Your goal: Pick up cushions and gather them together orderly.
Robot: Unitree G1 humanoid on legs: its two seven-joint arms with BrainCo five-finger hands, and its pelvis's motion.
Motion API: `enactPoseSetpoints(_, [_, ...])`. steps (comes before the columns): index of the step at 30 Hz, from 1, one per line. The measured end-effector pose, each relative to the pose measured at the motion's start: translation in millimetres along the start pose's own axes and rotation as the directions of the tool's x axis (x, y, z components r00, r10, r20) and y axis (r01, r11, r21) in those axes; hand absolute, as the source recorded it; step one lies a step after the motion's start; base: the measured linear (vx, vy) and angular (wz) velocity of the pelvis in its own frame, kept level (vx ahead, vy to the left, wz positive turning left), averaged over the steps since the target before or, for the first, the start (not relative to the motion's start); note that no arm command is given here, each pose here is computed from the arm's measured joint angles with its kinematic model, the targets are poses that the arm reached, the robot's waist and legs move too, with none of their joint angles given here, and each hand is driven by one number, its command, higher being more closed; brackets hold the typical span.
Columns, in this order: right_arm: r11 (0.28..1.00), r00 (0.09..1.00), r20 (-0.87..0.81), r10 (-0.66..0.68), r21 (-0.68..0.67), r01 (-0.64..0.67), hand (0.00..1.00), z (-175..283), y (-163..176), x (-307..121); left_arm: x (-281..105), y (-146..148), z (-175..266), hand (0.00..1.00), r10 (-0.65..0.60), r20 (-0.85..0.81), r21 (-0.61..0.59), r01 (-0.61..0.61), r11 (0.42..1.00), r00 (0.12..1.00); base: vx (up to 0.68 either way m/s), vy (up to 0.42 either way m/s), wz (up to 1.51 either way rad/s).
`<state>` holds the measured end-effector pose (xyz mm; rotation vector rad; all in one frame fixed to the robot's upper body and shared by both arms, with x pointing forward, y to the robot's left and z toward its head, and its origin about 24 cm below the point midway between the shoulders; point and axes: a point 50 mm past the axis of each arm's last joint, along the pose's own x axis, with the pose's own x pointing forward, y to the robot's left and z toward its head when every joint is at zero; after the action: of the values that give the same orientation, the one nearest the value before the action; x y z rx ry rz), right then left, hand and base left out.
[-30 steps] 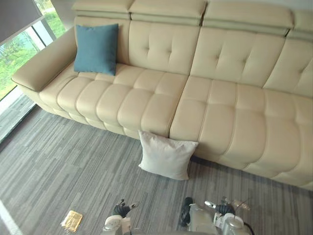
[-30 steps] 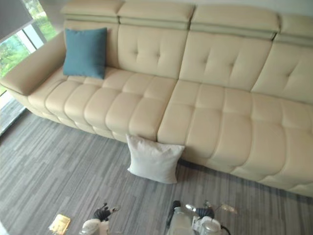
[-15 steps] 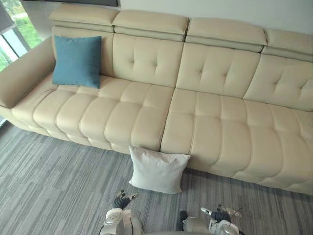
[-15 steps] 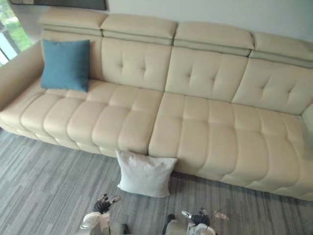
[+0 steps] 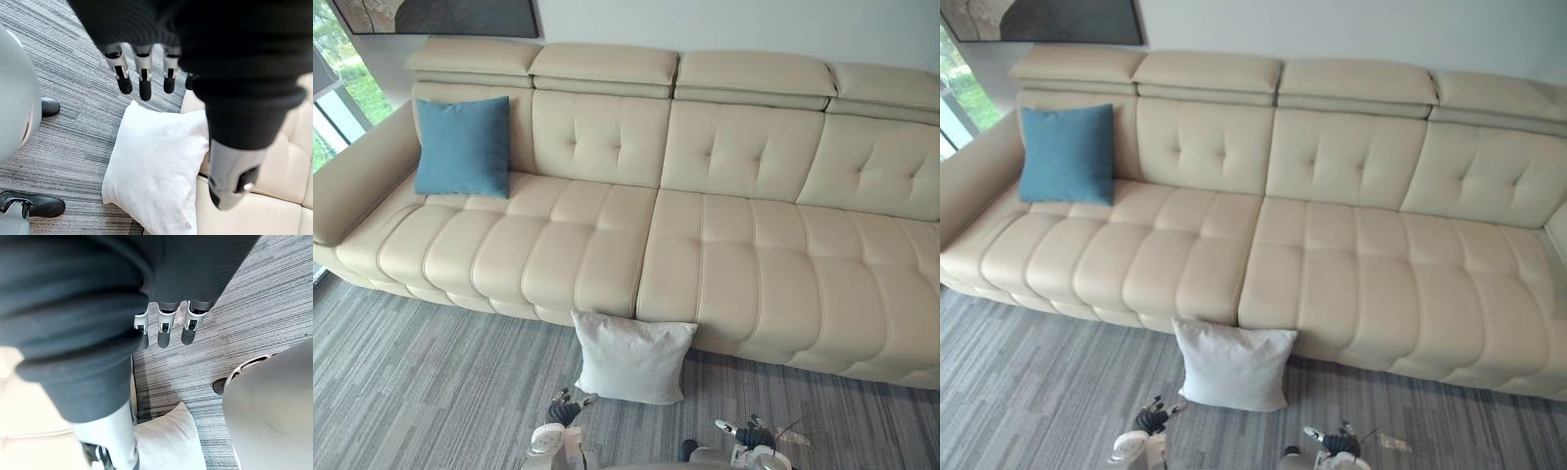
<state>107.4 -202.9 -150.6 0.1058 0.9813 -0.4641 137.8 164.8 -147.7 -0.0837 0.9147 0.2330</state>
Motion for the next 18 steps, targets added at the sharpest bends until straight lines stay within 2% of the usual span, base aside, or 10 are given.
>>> enactPoseSetpoints(5, [1.0, 0.992, 0.125, 0.027, -0.004, -0.027, 0.0, 44.5, 16.3, 7.6, 10.4, 6.0, 47.9, 0.0, 0.054, 0.134, -0.05, -0.048, 0.998, 0.99, -0.21, -0.086, 0.15])
enactPoseSetpoints(7, [0.999, 0.969, 0.247, 0.025, 0.026, -0.033, 0.0, 84.0, 22.9, 7.9, 13.6, 8.7, 78.8, 0.0, 0.08, 0.219, -0.068, -0.067, 0.995, 0.972, -0.25, -0.057, -0.02])
enactPoseSetpoints(9, [0.998, 0.917, 0.398, 0.023, 0.044, -0.044, 0.0, 135.9, 28.3, 4.0, 14.2, 11.8, 127.7, 0.0, 0.095, 0.354, -0.059, -0.079, 0.995, 0.93, -0.2, -0.049, -0.04])
enactPoseSetpoints(10, [0.998, 0.908, 0.419, 0.019, 0.047, -0.043, 0.0, 143.1, 28.6, 3.0, 13.8, 12.3, 136.8, 0.0, 0.102, 0.377, -0.062, -0.084, 0.994, 0.92, -0.21, -0.053, -0.1])
enactPoseSetpoints(14, [0.994, 0.781, 0.624, 0.018, 0.072, -0.08, 0.0, 227.6, 44.9, -17.8, -0.2, 11.7, 227.8, 0.0, 0.128, 0.592, -0.092, -0.09, 0.992, 0.796, -0.14, -0.033, -0.02])
enactPoseSetpoints(15, [0.991, 0.719, 0.695, 0.016, 0.084, -0.104, 0.0, 260.5, 52.8, -31.9, -11.1, 8.6, 264.9, 0.0, 0.126, 0.666, -0.096, -0.082, 0.992, 0.736, -0.11, -0.023, 0.05])
enactPoseSetpoints(18, [0.981, 0.625, 0.78, 0.018, 0.107, -0.162, 0.0, 308.6, 67.8, -57.8, -32.4, 4.3, 315.1, 0.0, 0.133, 0.756, -0.115, -0.069, 0.991, 0.641, -0.1, -0.008, 0.05])
